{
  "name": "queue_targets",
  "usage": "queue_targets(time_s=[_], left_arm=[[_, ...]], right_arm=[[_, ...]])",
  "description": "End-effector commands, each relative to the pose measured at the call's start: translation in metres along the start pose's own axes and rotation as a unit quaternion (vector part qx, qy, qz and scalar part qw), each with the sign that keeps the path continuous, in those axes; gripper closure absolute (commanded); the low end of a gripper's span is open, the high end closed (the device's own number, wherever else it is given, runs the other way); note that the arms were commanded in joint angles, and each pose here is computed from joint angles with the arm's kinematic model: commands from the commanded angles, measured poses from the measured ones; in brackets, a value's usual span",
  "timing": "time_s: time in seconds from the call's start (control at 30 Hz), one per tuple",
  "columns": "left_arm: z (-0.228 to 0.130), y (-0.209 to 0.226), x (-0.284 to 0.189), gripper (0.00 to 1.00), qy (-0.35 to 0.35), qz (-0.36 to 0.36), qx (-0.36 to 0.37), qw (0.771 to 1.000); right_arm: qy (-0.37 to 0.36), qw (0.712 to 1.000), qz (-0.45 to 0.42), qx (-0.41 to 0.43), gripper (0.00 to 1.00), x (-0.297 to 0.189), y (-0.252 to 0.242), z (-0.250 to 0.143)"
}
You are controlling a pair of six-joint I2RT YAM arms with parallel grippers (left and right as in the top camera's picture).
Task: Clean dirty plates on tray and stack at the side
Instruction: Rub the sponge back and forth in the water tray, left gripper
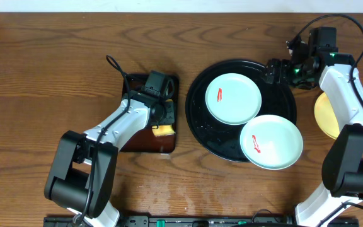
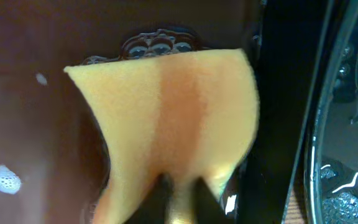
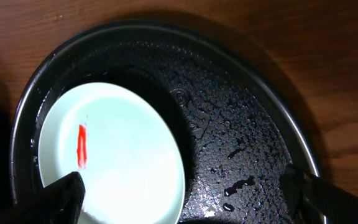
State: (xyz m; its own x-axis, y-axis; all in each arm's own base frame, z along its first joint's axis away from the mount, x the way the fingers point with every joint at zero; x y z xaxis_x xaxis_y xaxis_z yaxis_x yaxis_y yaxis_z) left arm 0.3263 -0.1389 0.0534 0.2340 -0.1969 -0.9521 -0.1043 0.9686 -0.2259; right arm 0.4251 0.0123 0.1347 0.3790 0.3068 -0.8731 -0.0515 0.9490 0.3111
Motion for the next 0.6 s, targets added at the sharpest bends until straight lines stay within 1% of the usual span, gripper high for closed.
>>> queue_targets(time_s=[0.0,0.2,0.33,0.43,0.5,0.53,0.57], left_arm=[[-0.002,0.005,0.003,0.92,0.003,0.017,0.011,1.0],[0.015,-0.005,-0.035,0.93,-0.053,-0.012,0.011,0.998],[0.027,0.0,-0.07,0.93,-0.095,-0.031,-0.031,0.994],[0.03,0.006,-0.083,0.93,-0.107,-0.038,-0.05,0.992],[0.029,0.008,-0.084,0.93,-0.094,-0.055,-0.047,0.993],[0.027,0.007,-0.083,0.89,-0.086,-0.06,-0.04,0.994],[0.024,0.005,-0.081,0.74,-0.075,-0.069,-0.032,0.994]], right_arm=[[-0.018,1.0,0.003,-0.009,0.01,-0.011,0.006,0.008],[-0.018,1.0,0.003,-0.009,0.01,-0.011,0.006,0.008],[-0.018,1.0,0.003,-0.009,0.01,-0.011,0.006,0.008],[-0.018,1.0,0.003,-0.009,0.01,-0.011,0.006,0.008],[-0.018,1.0,0.003,-0.009,0.01,-0.011,0.006,0.008],[-0.018,1.0,0.003,-0.009,0.01,-0.011,0.006,0.008],[-0.018,1.0,0.003,-0.009,0.01,-0.011,0.006,0.008]])
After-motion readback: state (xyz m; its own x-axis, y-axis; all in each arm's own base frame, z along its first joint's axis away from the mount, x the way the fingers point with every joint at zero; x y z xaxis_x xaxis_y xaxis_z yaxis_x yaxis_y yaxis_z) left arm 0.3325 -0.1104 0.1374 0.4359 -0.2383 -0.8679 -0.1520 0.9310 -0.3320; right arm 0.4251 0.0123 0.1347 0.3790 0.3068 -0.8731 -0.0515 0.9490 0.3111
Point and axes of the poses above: each gripper's point midway between its finger pads, its own x axis out along the fingers, its own y axis along the line the jaws close on, z = x × y, the point moved 4 cm from there along -x, back along the fingers, and after that the axes turned 5 degrees about -x, right-handed, at the moved point
